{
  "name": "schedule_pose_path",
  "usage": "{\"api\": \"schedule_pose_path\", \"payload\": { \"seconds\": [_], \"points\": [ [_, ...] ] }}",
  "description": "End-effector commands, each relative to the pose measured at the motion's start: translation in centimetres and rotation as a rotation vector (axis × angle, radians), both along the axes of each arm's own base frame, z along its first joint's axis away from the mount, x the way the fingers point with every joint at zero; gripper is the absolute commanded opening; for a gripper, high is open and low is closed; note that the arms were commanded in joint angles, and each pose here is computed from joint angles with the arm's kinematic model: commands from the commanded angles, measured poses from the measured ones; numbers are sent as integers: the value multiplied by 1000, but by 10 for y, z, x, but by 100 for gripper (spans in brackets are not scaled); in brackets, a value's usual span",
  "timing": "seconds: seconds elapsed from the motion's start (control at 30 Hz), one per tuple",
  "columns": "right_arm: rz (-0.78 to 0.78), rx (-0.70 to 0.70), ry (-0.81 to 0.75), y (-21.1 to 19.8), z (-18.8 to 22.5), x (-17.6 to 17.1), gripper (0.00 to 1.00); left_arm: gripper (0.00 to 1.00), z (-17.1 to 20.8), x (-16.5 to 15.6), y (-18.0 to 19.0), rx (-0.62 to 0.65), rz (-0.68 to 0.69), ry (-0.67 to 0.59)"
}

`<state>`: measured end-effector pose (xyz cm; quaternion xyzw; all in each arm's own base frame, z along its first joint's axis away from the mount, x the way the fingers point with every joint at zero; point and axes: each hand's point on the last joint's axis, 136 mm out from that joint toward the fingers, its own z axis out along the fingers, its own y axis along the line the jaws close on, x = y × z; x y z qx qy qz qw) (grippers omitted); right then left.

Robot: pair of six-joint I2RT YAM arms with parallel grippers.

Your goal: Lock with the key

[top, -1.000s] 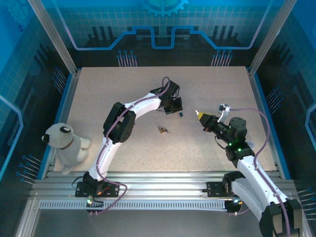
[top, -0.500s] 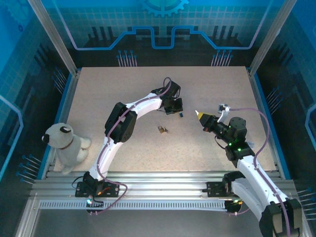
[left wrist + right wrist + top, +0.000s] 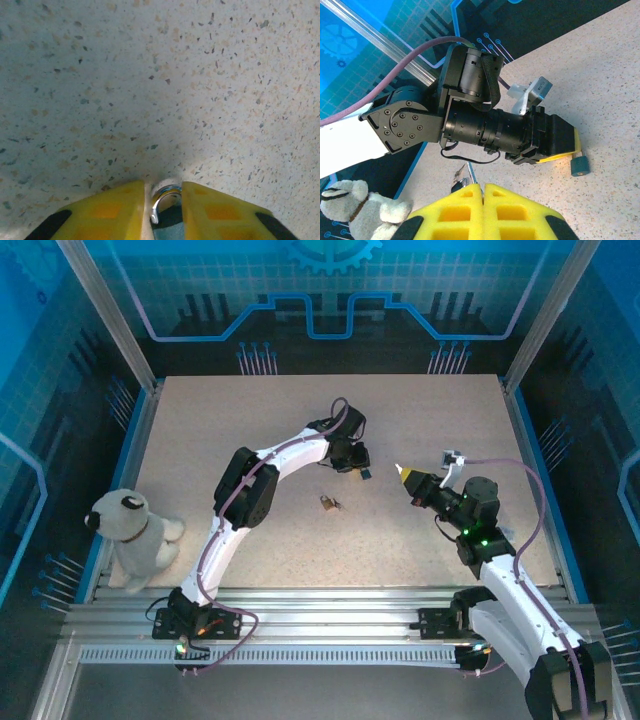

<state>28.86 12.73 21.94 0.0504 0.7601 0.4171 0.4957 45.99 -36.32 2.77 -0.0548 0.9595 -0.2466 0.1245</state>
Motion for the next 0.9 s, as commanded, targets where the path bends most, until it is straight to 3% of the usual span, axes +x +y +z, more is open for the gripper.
{"api": "schedule_pose_path", "payload": {
  "seconds": [0.0,0.1,0.4,0.53,0.6,0.7,0.87],
  "points": [
    [-6,5,-19,-3,3,1,0,32,11,6,4,33,-15,-23],
    [-7,4,-17,-3,3,1,0,35,24,12,6,36,-16,-47],
    [-9,-4,-1,-3,-2,4,0,68,117,14,29,39,1,-221],
    [-22,-21,5,-5,-5,5,0,84,163,-10,47,14,9,-323],
    [-31,-28,11,-6,-8,5,0,86,185,-26,56,6,8,-387],
    [-33,-36,20,-5,-11,8,0,98,200,-53,74,34,25,-475],
    [-41,-61,34,-4,-19,11,0,99,212,-92,109,88,69,-604]
  ]
}}
